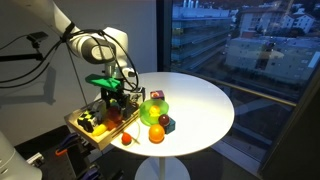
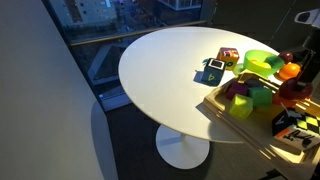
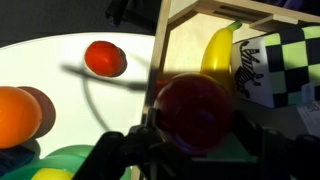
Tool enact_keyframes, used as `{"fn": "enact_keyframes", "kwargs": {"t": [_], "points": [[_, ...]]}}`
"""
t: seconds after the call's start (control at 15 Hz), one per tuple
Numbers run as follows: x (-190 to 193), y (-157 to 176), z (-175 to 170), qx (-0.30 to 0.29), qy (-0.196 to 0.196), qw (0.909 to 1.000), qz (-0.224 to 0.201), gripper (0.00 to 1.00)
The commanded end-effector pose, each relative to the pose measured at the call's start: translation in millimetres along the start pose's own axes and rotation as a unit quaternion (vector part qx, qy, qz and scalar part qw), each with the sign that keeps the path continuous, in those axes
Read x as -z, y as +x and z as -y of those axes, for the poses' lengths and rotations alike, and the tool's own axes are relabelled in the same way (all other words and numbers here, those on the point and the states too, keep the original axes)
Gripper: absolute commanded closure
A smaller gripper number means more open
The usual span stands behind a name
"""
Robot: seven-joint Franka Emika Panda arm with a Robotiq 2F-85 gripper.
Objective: Remove the plastic apple from the crate and put it on the table
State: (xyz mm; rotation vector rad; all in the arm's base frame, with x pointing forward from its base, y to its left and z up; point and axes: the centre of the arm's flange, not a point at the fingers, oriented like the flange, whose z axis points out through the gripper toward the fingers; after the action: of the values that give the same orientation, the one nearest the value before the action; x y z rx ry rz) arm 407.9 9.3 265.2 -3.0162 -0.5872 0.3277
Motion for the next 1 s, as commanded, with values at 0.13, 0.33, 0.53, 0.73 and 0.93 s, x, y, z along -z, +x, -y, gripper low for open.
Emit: {"fn": "enact_keyframes", "kwargs": {"t": [0.13, 0.33, 0.53, 0.73, 0.93], "points": [[18.8, -11.3, -8.4, 0.004, 0.01, 0.9999, -0.013, 0.48], [29.9, -17.6, -13.2, 0.0, 0.007, 0.9998, -0.016, 0.48], [39.7, -21.3, -21.0, -0.015, 0.002, 0.9996, -0.022, 0.48], [44.7, -20.0, -33.4, -0.032, 0.0, 0.9991, -0.027, 0.48], [46.1, -16.2, -48.7, -0.054, -0.002, 0.998, -0.035, 0.48]]}}
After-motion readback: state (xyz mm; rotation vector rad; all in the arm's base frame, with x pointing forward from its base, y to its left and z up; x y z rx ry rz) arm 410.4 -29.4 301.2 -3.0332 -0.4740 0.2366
